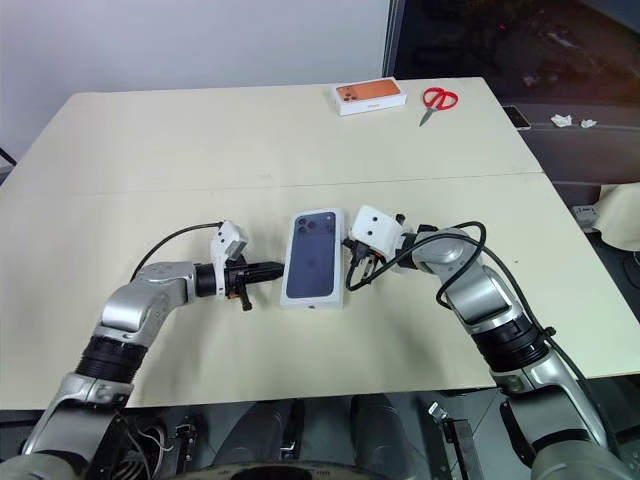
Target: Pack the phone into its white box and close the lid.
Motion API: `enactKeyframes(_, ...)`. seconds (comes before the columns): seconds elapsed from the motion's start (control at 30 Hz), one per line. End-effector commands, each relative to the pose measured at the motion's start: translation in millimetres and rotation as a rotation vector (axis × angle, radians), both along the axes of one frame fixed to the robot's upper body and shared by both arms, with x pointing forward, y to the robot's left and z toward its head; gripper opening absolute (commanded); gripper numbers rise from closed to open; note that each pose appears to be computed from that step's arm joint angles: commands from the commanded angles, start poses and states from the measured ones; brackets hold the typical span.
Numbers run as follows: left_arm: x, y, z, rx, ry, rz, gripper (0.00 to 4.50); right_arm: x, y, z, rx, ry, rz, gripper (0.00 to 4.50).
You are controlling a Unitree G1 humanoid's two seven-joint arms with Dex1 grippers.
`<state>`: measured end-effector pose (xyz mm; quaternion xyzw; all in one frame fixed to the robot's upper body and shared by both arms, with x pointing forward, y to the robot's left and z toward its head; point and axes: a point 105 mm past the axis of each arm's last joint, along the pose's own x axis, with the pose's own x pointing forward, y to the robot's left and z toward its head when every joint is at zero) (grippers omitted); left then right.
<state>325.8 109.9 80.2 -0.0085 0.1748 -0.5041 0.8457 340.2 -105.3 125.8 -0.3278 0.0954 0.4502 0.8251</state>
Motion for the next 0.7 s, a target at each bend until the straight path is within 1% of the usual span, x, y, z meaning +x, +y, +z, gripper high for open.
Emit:
enactKeyframes(0.03,7,-10,18,-0.038,-0.058,-0.021,0.00,0,7,11,0.014,-0.042,0.027,0.05)
enactKeyframes(0.3,6,-14,28,-0.079,-0.069,-0.025,0.00,-1,9,10,0.011,-0.044,0.025,0.05)
enactKeyframes(0.47,3,-16,23,-0.063,-0.069,-0.031,0.00,0,8,10,0.015,-0.037,0.017,0.05)
enactKeyframes(0.57,4,-17,29,-0.098,-0.076,-0.019,0.00,-3,10,7,0.007,-0.027,0.031,0.05)
enactKeyframes(0.63,6,-16,29,-0.082,-0.087,-0.014,0.00,-4,11,6,0.002,-0.025,0.039,0.05)
enactKeyframes(0.7,5,-13,29,-0.084,-0.080,-0.002,0.00,-2,10,9,-0.031,-0.065,0.050,0.05)
